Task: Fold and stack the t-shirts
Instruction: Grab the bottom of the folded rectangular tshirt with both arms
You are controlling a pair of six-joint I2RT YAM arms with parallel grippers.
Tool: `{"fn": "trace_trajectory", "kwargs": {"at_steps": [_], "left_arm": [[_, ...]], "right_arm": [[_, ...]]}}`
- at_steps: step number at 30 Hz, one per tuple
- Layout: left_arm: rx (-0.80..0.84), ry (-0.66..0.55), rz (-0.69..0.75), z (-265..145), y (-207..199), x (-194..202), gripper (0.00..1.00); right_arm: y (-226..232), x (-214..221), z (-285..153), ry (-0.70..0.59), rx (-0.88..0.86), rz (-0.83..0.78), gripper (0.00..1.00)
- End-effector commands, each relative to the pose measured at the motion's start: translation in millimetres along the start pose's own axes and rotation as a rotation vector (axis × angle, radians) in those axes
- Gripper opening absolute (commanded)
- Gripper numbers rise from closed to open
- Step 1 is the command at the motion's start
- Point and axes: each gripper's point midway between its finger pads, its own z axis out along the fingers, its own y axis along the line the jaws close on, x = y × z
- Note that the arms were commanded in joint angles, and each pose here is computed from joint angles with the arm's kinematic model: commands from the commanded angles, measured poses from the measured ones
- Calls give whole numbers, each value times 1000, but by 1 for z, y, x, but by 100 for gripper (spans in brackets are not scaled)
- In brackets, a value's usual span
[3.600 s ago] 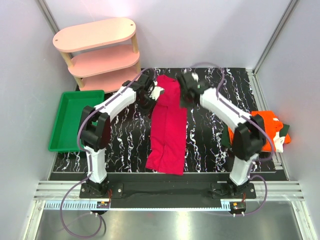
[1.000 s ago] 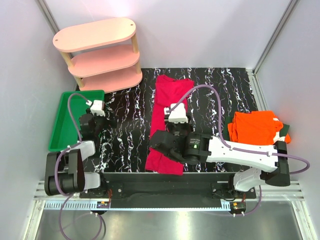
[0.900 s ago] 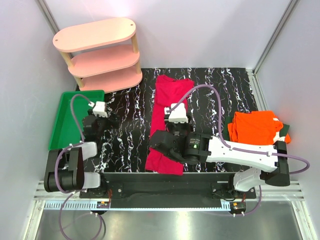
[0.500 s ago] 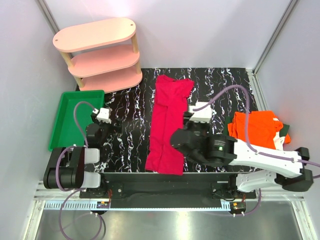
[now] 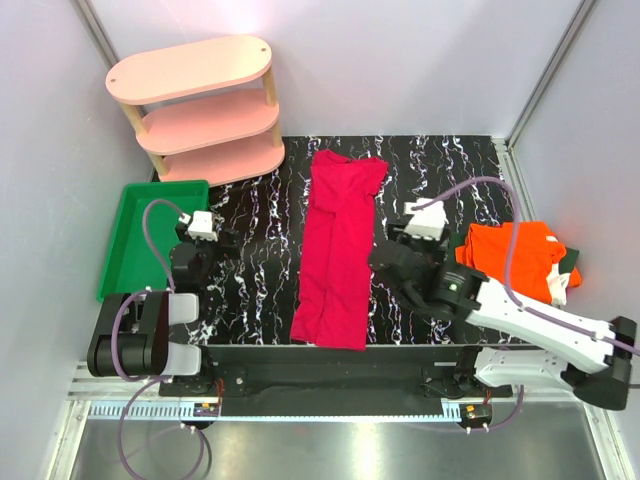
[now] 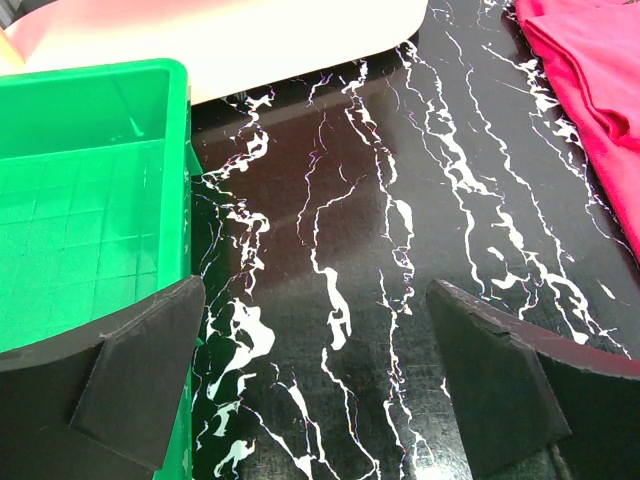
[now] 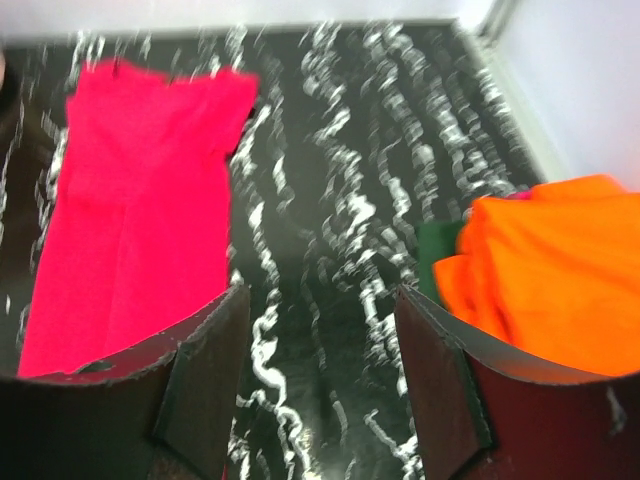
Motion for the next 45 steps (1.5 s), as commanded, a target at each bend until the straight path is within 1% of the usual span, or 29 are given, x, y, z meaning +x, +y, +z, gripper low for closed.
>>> {"fn": "trace_trajectory", "kwargs": {"at_steps": [1, 5, 6, 13, 17, 19, 21, 22, 23, 24, 25, 26, 27, 28, 29, 30, 32, 33, 34, 35, 36, 37, 38, 39, 40, 42, 43, 44, 45], "left_arm": [[-31, -103, 10, 8, 8, -31, 99], [-31, -103, 10, 8, 8, -31, 99], [-33, -105, 10, 8, 8, -31, 99], [-33, -103, 9, 8, 8, -30, 99], [-36, -97, 6, 9, 8, -30, 99], [-95, -90, 0, 9, 15, -30, 99], [-139, -115, 62, -1, 9, -31, 99], [-234, -183, 63, -10, 11, -56, 99], [-301, -22, 79, -16, 14, -28, 99], [-341, -38, 33, -4, 9, -69, 99], [-348, 18, 27, -4, 1, -79, 99], [-388, 227, -43, -15, -3, -47, 99], [-410, 200, -148, -7, -11, -95, 99], [-364, 312, -198, -6, -29, -86, 99], [-364, 482, -228, -27, -39, -64, 99], [-279, 509, -228, -27, -66, -75, 99], [-171, 567, -214, -47, -101, -64, 99], [-128, 609, -217, -64, -118, -44, 99], [-96, 604, -308, -77, -126, -44, 99], [-133, 627, -478, -87, -132, -33, 99], [-151, 659, -551, -105, -129, -8, 99], [-118, 701, -637, -116, -139, 3, 99], [-63, 678, -746, -115, -153, 2, 99], [-2, 708, -781, -129, -160, 23, 99], [111, 754, -825, -139, -179, 25, 99], [240, 772, -737, -151, -198, 22, 99], [187, 770, -666, -151, -192, 25, 99], [131, 832, -559, -162, -180, 37, 99], [116, 831, -511, -162, -181, 28, 99]], "right_arm": [[48, 21, 11, 90, -105, 57, 68], [70, 31, 13, 149, -168, -18, 68], [72, 25, 10, 157, -175, 9, 68], [46, 3, 1, 125, -198, -15, 70], [29, 6, 2, 155, -173, -39, 72], [23, 18, 3, 203, -180, -10, 72], [19, 29, 3, 235, -182, 12, 72], [16, 32, 2, 241, -180, 12, 72], [13, 35, 2, 245, -176, 8, 72], [11, 40, 2, 251, -168, 0, 72], [9, 44, 2, 256, -161, -11, 72], [8, 47, 2, 260, -157, -18, 72], [7, 50, 3, 262, -151, -23, 72], [7, 53, 3, 268, -147, -28, 72], [6, 57, 4, 275, -144, -34, 72], [6, 60, 4, 279, -138, -25, 72], [7, 68, 5, 292, -130, -20, 72], [8, 73, 5, 303, -124, -6, 72], [9, 77, 5, 314, -123, -1, 72], [12, 82, 4, 330, -127, 21, 71], [13, 85, 3, 340, -127, 29, 71], [14, 87, 3, 349, -130, 41, 71], [15, 91, 1, 365, -139, 49, 71], [15, 93, -1, 372, -139, 84, 69], [16, 96, -3, 384, -144, 105, 69], [23, 118, -10, 460, -184, 120, 68], [25, 127, -13, 491, -194, 120, 67], [28, 143, -20, 554, -217, 113, 67], [28, 153, -25, 590, -214, 126, 67]]}}
